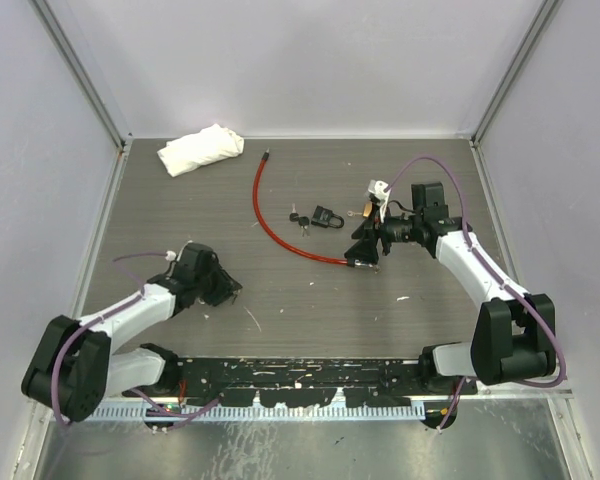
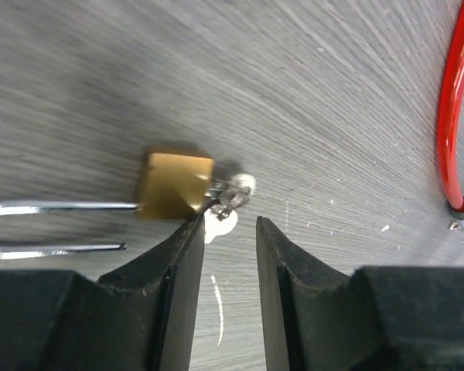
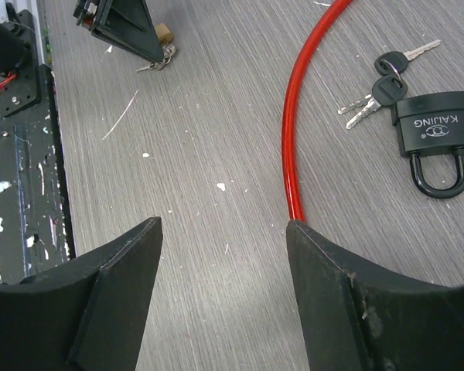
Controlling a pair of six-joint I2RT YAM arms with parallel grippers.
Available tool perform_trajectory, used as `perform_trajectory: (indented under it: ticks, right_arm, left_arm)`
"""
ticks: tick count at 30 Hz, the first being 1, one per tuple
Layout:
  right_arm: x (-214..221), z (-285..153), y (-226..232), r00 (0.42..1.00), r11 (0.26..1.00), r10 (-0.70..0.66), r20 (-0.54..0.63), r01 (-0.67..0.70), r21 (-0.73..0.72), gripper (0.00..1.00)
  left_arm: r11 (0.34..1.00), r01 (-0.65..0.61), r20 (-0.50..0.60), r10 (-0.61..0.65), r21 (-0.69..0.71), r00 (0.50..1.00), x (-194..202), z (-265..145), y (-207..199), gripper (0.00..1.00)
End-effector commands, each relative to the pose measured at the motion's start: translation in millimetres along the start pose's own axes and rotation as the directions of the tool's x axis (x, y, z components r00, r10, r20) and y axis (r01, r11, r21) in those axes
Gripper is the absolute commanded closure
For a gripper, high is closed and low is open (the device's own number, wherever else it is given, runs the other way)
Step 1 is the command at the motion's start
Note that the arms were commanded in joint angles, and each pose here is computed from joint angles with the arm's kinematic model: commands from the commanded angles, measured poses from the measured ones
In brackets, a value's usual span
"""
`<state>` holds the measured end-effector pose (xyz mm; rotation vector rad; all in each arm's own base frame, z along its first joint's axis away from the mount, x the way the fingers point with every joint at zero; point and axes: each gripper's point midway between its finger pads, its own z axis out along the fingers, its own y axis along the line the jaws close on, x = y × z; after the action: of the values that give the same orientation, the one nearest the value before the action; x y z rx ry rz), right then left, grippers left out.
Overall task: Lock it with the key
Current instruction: Adjust the lock at the center of the board, then pick up the lock from the center of the board.
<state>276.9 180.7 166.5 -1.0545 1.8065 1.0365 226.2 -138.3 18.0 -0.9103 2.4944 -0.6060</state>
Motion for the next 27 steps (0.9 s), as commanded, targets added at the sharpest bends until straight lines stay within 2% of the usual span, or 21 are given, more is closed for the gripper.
perform_trajectory:
  ticks: [1,5,8,13,16,21,24,26,27]
  right_arm:
    - [-16.4,-3.3,-6.7,0.998,0.998,-0.065,0.016,0.064,0.018,0.30]
    - [-14.0,-2.7,-8.1,0.998,0.998,-0.060,0.007,0.060,0.018,0.30]
    - [-12.3,-2.0,-9.0,0.998,0.998,-0.059,0.002,0.059,0.016,0.30]
    - [-9.0,-1.4,-10.2,0.999,0.999,-0.046,-0.014,0.047,0.012,0.30]
    - [-8.3,-1.5,-11.5,0.999,0.999,-0.047,-0.019,0.047,0.014,0.30]
    - [-8.0,-2.5,-12.1,0.998,0.998,-0.056,-0.025,0.057,0.023,0.30]
    - [-7.7,-3.0,-12.8,0.998,0.998,-0.064,-0.028,0.064,0.029,0.30]
    - [-7.4,-3.1,-12.9,0.998,0.997,-0.063,-0.030,0.064,0.030,0.30]
    - [-7.3,-3.0,-13.0,0.997,0.997,-0.065,-0.030,0.066,0.030,0.30]
  left_arm:
    - [0.972,-0.110,0.023,0.118,-0.209,0.993,10.2,10.9,40.5,0.64]
    - [0.949,-0.175,0.070,0.199,-0.263,0.977,9.1,3.5,40.3,0.60]
    - [0.947,-0.176,0.122,0.214,-0.269,0.969,5.0,-7.6,39.9,0.58]
    - [0.965,-0.197,0.219,0.233,-0.173,0.948,-7.8,-31.0,28.5,0.56]
    - [0.966,-0.250,0.278,0.257,-0.060,0.926,-12.5,-41.0,15.6,0.53]
    - [0.944,-0.311,0.373,0.249,0.113,0.893,-15.8,-54.9,0.3,0.33]
    - [0.930,-0.311,0.411,0.210,0.196,0.887,-15.8,-61.5,-4.4,0.18]
    - [0.923,-0.291,0.421,0.166,0.250,0.892,-14.7,-64.3,-7.5,0.03]
    - [0.918,-0.275,0.429,0.135,0.285,0.893,-15.1,-67.3,-10.3,0.01]
